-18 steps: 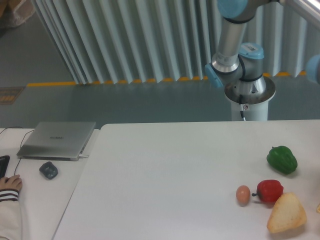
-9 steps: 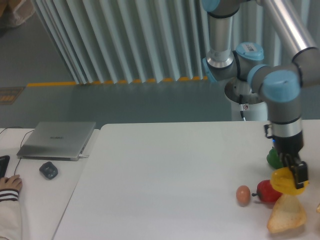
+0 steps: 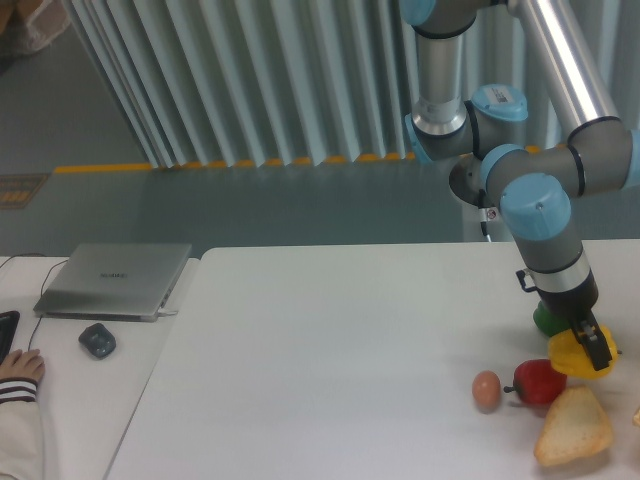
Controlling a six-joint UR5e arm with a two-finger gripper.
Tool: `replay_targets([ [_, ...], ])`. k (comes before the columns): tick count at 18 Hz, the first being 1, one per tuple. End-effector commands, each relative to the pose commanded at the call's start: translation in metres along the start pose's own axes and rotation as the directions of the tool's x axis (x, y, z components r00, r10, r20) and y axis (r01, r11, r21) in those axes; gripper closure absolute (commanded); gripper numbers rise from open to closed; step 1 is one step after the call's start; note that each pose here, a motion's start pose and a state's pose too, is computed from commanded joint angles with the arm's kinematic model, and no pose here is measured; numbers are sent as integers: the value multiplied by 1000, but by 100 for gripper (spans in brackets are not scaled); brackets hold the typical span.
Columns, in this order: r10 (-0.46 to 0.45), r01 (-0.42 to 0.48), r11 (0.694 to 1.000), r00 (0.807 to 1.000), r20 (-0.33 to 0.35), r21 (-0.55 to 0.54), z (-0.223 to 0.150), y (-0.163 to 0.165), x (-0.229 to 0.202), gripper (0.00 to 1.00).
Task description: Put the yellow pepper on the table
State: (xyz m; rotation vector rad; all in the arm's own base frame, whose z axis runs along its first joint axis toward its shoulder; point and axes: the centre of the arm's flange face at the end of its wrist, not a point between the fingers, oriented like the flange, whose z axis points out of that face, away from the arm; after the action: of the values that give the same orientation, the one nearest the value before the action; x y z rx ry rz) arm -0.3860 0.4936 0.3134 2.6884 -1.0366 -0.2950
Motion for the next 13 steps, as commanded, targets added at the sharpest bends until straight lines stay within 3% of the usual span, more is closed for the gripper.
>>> replay_targets([
  [1, -3, 3, 1000, 1000, 5, 0, -3, 2, -2, 5],
  [2, -9, 8, 1000, 1000, 12, 9, -6, 3, -4, 0],
  [5, -14, 14, 1000, 1000, 10, 14, -6, 5, -4, 0],
  [9, -63, 59, 992, 997, 36, 116, -19, 22, -10, 0],
  [10, -91, 81, 984, 994, 57, 158, -33, 32, -9, 0],
  [11, -161, 139, 955, 985, 66, 261, -47, 54, -12, 0],
  [13, -229, 222, 920, 973, -16, 321, -65, 95, -12, 0],
])
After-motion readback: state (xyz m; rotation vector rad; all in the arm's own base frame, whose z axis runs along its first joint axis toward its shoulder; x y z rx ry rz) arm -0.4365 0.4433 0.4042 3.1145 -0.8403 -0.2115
